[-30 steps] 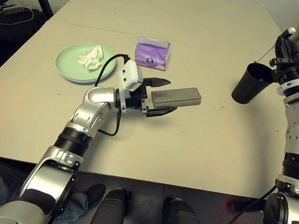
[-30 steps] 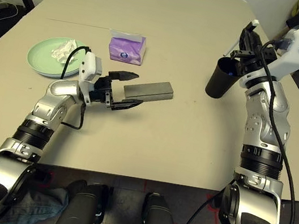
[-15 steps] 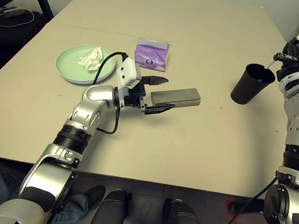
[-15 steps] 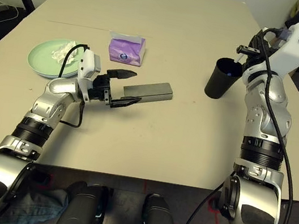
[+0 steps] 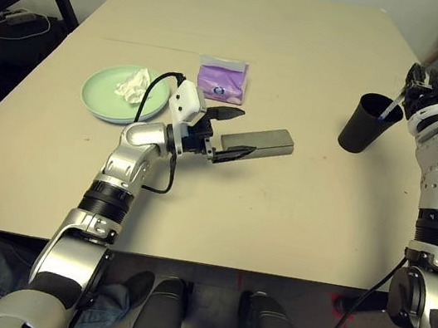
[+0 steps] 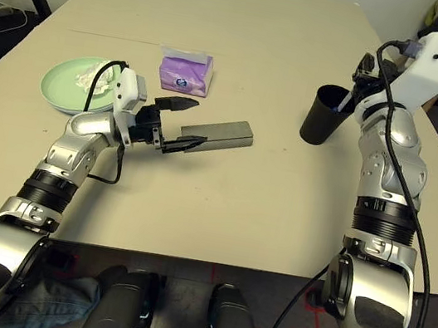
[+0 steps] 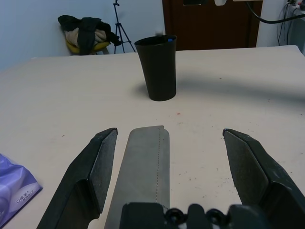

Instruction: Organize and tidy the items on the table.

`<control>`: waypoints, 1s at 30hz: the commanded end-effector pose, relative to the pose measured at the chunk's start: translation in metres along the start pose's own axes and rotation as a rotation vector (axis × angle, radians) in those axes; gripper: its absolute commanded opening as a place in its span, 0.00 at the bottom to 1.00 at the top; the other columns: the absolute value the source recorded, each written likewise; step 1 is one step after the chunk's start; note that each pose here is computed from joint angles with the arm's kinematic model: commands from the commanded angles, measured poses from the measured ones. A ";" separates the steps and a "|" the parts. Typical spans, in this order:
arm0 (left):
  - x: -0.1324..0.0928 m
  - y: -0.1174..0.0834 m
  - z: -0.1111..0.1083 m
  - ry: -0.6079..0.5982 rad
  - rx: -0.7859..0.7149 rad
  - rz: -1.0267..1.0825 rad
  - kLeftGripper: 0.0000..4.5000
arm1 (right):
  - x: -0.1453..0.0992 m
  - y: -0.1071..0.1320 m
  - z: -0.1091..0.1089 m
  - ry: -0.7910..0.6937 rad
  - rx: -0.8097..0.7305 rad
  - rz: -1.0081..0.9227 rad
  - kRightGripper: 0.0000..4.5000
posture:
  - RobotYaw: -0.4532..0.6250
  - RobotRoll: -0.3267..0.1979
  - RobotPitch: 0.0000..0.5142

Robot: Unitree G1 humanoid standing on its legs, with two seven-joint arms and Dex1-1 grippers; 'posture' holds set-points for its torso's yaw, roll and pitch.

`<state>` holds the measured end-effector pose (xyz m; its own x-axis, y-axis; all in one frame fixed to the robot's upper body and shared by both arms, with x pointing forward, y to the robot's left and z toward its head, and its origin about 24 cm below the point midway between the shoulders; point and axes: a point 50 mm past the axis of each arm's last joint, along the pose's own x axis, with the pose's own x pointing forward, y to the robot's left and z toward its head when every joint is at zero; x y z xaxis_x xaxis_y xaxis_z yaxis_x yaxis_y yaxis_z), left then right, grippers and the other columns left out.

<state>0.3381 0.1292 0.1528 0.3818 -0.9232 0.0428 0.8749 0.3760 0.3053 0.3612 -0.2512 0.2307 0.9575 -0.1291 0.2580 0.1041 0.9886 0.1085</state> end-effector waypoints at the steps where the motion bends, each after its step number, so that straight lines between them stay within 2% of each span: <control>1: -0.001 0.004 0.001 0.007 0.004 0.028 1.00 | 0.000 -0.001 -0.002 0.010 0.000 0.007 0.99 | 0.50 0.62 0.15; 3: -0.001 0.006 0.001 0.000 -0.003 0.058 1.00 | -0.001 0.001 -0.002 -0.002 0.006 0.031 0.99 | 0.50 0.62 0.15; 5: 0.000 0.009 0.002 -0.007 -0.019 0.120 1.00 | -0.004 0.009 0.000 -0.059 0.000 0.136 0.99 | 0.50 0.62 0.15; 8: -0.001 0.009 -0.002 -0.011 -0.045 0.199 1.00 | -0.014 0.021 -0.007 -0.106 -0.025 0.282 0.99 | 0.49 0.62 0.15; 12: -0.005 0.011 -0.005 -0.033 -0.081 0.352 1.00 | -0.031 0.025 -0.018 -0.124 -0.014 0.376 0.99 | 0.48 0.62 0.16; 18: -0.016 0.014 -0.010 -0.042 -0.085 0.575 1.00 | -0.053 0.015 -0.047 -0.059 -0.038 0.381 0.99 | 0.49 0.62 0.17; 25: -0.039 0.017 -0.023 -0.048 -0.104 0.845 1.00 | -0.071 0.012 -0.084 0.002 -0.035 0.321 0.99 | 0.50 0.62 0.18; 30: -0.053 0.014 -0.029 -0.062 -0.085 0.938 1.00 | -0.074 0.011 -0.097 0.006 -0.048 0.278 0.99 | 0.51 0.62 0.18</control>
<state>0.3423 0.1823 0.1296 0.9231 -0.2695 0.2742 0.2690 0.9623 0.0401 0.3179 -0.2221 0.1261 0.9470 0.1693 0.2731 -0.1741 0.9847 -0.0067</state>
